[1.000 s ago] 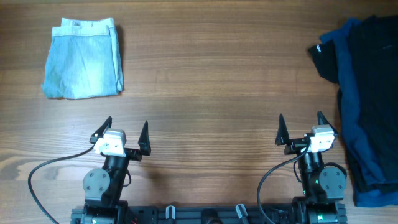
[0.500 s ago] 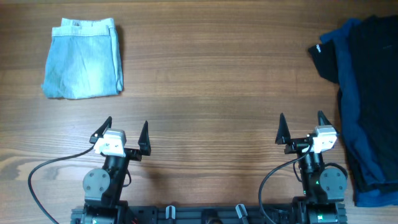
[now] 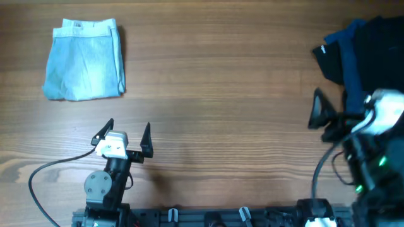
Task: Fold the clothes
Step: 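Grasp black shorts from the right pile with the right gripper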
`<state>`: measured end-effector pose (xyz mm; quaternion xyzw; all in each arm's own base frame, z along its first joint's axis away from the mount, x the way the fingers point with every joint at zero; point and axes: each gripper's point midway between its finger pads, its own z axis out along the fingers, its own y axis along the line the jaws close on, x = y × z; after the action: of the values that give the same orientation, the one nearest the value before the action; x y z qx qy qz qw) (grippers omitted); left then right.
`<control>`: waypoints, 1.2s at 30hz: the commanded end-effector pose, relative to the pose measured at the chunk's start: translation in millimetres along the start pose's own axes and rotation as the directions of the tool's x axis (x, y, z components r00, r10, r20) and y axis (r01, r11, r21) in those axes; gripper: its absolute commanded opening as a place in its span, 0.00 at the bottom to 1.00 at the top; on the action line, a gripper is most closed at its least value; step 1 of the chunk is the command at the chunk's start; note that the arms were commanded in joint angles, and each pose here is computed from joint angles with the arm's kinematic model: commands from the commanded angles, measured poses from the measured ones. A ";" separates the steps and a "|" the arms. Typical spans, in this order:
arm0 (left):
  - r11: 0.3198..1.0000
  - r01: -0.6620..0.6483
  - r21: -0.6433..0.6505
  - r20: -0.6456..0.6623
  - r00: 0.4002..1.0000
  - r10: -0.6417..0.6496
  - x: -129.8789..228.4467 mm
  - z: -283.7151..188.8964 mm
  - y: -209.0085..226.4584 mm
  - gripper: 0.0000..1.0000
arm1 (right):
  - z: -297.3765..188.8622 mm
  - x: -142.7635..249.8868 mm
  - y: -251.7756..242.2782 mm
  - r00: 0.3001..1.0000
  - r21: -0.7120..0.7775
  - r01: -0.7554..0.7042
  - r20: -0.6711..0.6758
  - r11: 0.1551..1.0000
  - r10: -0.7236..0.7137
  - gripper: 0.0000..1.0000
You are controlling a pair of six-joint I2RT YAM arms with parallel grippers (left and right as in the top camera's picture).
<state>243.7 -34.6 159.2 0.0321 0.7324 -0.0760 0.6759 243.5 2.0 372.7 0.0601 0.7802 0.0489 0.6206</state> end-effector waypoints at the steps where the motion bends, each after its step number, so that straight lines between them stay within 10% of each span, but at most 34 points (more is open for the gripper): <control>1: 1.000 -0.019 -0.007 -0.001 1.000 0.019 2.6 0.3 0.9 1.00 | 19.2 -57.2 -15.5 1.000 0.147 0.029 -0.013 0.989 -0.028 1.00; 6: 1.000 -0.019 -0.007 -0.001 1.000 0.019 2.5 0.3 0.9 1.00 | 117.6 -63.5 -72.0 0.925 0.345 0.170 -0.378 0.923 -0.030 1.00; 13: 1.000 -0.019 -0.007 -0.001 1.000 0.019 2.5 0.3 0.9 1.00 | 256.9 48.9 -185.0 0.680 0.261 0.475 -0.715 0.840 -0.162 1.00; 18: 1.000 -0.019 -0.007 -0.001 1.000 0.019 2.6 0.3 0.9 1.00 | 302.7 89.5 -225.8 0.712 0.336 0.420 -0.697 0.843 -0.077 1.00; 23: 1.000 -0.019 -0.007 -0.001 1.000 0.019 2.5 0.3 0.9 1.00 | 324.1 110.8 -273.7 0.761 0.427 0.370 -0.649 0.825 -0.006 0.59; 36: 1.000 -0.019 -0.007 -0.001 1.000 0.019 2.6 0.3 0.9 1.00 | 376.4 239.6 -311.2 0.662 0.325 0.420 -0.748 0.847 -0.041 0.62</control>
<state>243.8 -34.6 159.1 0.0321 0.7321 -0.0760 0.6762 546.6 -266.9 28.8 0.0887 0.9436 -0.2023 0.2467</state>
